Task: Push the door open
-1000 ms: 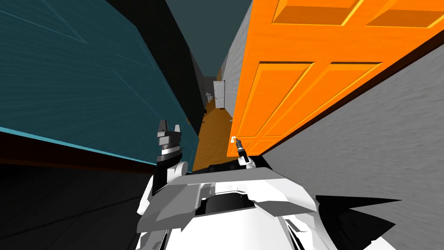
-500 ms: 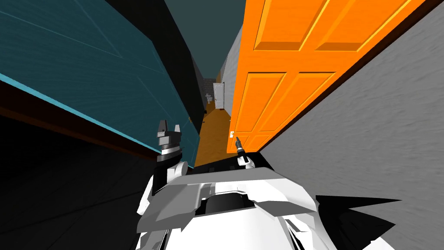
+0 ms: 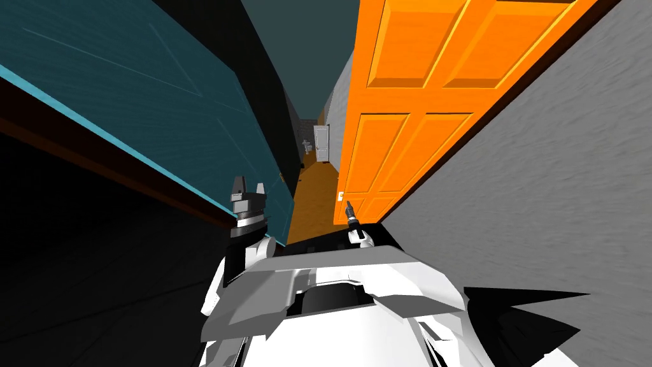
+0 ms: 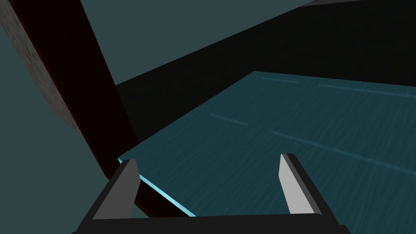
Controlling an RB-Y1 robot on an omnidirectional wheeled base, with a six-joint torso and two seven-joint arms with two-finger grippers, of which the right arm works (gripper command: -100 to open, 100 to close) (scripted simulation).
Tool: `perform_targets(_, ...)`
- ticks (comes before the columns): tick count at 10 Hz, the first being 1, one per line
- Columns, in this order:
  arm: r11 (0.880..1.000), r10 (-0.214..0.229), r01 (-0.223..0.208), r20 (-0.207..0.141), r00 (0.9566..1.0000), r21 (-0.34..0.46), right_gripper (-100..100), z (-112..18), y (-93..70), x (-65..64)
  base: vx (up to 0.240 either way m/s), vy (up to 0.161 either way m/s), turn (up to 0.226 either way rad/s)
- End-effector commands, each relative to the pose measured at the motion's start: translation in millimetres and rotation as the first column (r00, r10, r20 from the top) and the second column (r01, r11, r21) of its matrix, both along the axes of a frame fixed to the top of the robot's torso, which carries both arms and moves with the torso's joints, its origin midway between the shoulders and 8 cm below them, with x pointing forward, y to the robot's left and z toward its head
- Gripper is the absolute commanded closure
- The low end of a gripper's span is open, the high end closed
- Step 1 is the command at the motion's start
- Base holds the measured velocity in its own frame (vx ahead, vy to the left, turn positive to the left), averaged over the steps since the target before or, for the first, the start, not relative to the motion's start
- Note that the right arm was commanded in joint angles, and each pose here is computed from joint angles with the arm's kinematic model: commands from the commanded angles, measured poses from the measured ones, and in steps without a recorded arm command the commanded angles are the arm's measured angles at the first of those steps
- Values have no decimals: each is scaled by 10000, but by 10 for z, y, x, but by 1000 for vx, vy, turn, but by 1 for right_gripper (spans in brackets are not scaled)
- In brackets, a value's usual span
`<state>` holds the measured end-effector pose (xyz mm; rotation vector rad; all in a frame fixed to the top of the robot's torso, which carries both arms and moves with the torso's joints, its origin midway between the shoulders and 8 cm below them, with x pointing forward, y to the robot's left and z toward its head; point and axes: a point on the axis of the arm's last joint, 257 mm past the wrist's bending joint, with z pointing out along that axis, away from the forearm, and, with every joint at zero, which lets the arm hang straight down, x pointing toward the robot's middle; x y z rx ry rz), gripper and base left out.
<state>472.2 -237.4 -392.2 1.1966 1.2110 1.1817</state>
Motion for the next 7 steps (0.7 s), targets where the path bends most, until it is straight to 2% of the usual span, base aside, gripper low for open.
perform_targets(1, 10000, -37, 37, 38, 10000, -59, -100, 10, -37, -2, 204, -5, 17)
perform_targets(4, 9999, -113, 114, 80, 9999, -74, -100, 12, -74, -16, 203, -12, 23)
perform_targets(7, 9998, -185, 184, 118, 9998, 70, -100, 8, -33, -34, 205, 14, 29)
